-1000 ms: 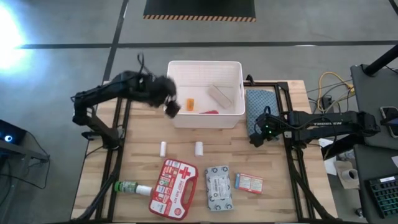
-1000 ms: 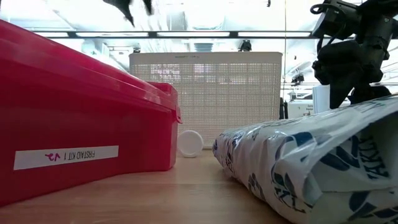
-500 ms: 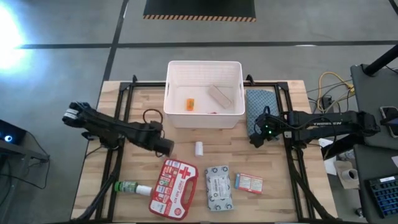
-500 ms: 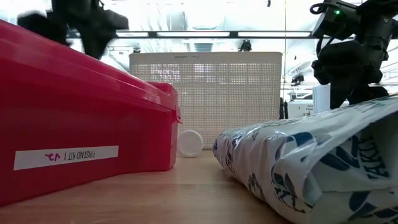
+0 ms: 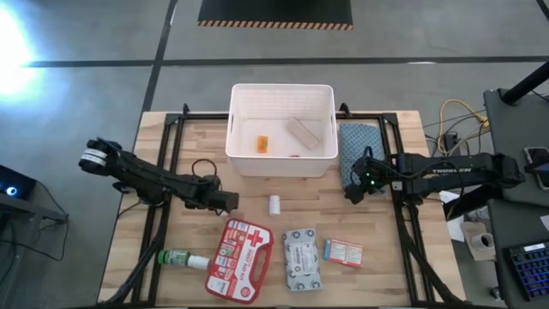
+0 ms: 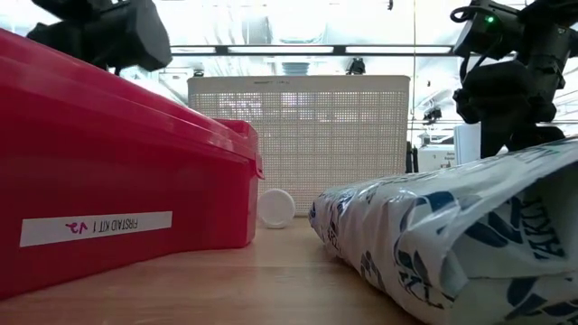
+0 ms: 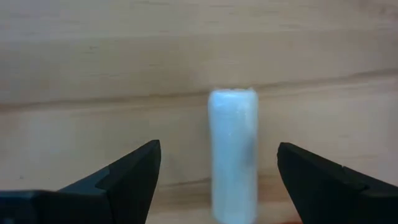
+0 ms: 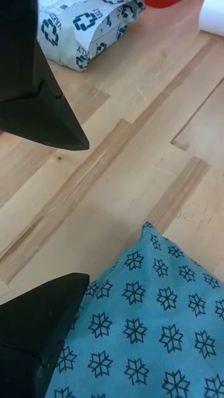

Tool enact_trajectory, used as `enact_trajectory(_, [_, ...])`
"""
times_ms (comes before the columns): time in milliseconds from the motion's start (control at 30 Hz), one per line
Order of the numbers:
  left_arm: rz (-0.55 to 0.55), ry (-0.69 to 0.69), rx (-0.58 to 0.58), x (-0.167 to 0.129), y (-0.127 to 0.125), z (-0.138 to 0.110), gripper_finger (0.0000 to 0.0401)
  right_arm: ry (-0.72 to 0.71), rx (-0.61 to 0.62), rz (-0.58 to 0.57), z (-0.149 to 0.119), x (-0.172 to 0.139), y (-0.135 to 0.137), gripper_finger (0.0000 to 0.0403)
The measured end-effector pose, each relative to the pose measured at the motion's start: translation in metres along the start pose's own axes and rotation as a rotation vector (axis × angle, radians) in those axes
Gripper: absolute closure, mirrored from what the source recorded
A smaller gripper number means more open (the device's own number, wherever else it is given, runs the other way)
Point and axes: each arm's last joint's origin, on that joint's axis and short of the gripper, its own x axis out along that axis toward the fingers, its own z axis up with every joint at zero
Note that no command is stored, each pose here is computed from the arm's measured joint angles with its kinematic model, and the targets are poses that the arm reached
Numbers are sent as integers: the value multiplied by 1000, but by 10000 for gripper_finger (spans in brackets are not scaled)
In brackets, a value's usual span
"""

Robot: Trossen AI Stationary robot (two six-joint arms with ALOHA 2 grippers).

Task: Pick & place medical supplies in basket/bin
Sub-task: Put the white rolled gauze into the white bin

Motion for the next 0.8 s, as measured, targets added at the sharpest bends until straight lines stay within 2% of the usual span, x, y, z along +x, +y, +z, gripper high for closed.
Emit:
enact_trajectory(133, [66,-8,13,5,11,0,105,5,15,-6,-1,1,-1,74])
enact_trajectory(233, [140,-20,26,6,20,2,126,2,19,-10,-1,2,-2,74])
enact_trajectory(333, [185,-29,36,7,26,2,167,-15,25,-23,0,2,-2,74])
enact_trajectory(500, [194,-30,45,9,29,2,256,-19,38,-27,0,2,-2,74])
enact_trajectory(667, [128,-20,49,5,18,2,335,-22,46,-29,0,2,-2,74])
enact_trajectory(733, [71,-30,68,-7,7,3,359,-23,46,-29,0,2,-2,74])
enact_trajectory(800, [3,-58,93,-31,-8,7,370,-24,45,-30,0,2,-3,74])
